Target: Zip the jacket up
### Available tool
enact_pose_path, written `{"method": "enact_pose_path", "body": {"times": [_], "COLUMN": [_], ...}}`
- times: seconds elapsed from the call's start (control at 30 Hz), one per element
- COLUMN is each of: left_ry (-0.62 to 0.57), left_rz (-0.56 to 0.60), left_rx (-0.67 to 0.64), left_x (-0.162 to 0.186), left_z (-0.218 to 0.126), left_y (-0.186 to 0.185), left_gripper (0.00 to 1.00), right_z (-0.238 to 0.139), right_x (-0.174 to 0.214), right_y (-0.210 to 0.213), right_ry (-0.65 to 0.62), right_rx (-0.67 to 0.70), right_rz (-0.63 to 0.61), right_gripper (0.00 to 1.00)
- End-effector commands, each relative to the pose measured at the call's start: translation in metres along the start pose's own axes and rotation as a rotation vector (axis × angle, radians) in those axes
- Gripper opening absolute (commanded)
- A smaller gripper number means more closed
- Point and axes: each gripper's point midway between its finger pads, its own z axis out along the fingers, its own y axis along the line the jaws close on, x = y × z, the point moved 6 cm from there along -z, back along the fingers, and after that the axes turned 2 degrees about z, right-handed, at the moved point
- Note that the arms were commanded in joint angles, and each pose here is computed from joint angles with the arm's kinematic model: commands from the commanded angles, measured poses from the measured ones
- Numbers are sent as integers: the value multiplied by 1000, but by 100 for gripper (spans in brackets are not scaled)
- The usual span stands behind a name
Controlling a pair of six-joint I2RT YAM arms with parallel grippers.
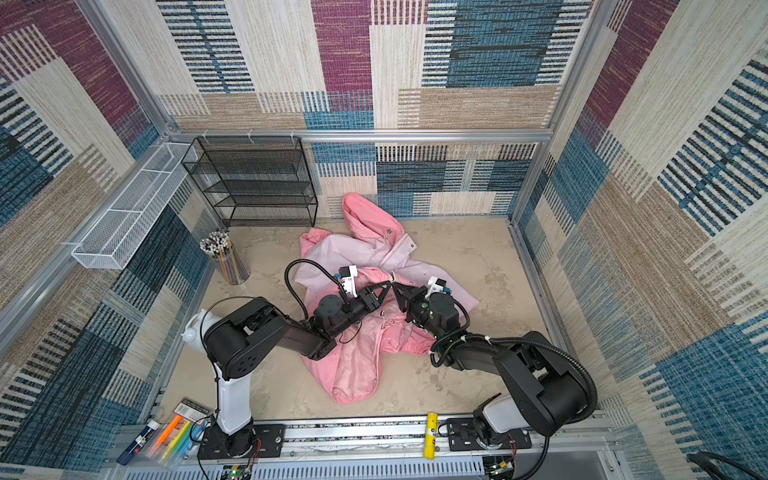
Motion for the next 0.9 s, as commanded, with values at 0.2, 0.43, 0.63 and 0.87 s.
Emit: {"method": "enact_pose_path", "body": {"times": [0.2, 0.43, 0.63, 0.87], "left_ry": [-30, 11, 41, 65], "left_rz": [7, 15, 10, 8], "left_rx": [9, -25, -50, -46], "left_x": [-3, 5, 10, 11], "left_z": [-1, -26, -43, -45], "left_y": [-2, 3, 3, 0], "left_gripper": [0, 0, 0, 0], "right_z": [-1, 4, 8, 15], "right_x": [2, 0, 2, 1], "right_y": [9, 19, 20, 22], "right_ry": [13, 1, 18, 41], "right_rx": [-48, -69, -52, -65], "right_rz": [8, 27, 52, 53], "right_gripper": [0, 0, 0, 0]}}
